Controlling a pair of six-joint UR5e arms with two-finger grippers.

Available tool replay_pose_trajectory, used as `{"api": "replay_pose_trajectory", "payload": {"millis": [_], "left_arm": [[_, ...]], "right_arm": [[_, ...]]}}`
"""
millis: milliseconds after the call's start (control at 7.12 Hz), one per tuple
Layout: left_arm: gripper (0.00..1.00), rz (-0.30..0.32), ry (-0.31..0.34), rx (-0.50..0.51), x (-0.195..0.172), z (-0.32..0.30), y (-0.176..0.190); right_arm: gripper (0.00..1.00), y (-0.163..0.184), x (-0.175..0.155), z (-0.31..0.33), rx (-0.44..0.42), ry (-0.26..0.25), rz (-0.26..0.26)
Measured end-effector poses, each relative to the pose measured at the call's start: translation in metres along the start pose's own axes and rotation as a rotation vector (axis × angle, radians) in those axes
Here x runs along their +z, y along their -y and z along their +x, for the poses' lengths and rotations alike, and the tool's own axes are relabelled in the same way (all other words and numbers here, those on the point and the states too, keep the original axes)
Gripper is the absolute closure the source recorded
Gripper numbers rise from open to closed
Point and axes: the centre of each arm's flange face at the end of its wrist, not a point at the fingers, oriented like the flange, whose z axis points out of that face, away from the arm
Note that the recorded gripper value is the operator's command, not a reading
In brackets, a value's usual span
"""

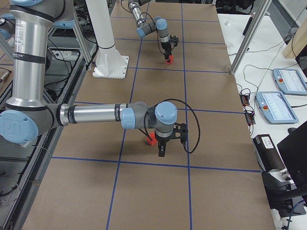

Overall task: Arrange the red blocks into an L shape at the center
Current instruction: 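Lower and close the left gripper on the central red cube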

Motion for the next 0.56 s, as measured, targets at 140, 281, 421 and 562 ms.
{"api": "replay_pose_trajectory", "payload": {"millis": [140,281,421,562], "left_arm": [[1.0,-0.001,-0.003,-0.02,-0.002,0.003,0.001],[1.0,0.001,-0.01,-0.033,-0.006,0.008,0.003],[1.0,0.005,-0.018,-0.048,-0.012,0.015,0.009],[1.0,0.011,-0.019,-0.073,-0.021,0.025,0.019]], "right_arm": [[0.01,0.0,0.0,0.0,0.0,0.0,0.0],[0.01,0.0,0.0,0.0,-0.001,0.0,0.001],[0.01,0.0,0.0,0.0,-0.001,0.0,0.001],[0.01,0.0,0.0,0.0,-0.001,0.0,0.001]]}}
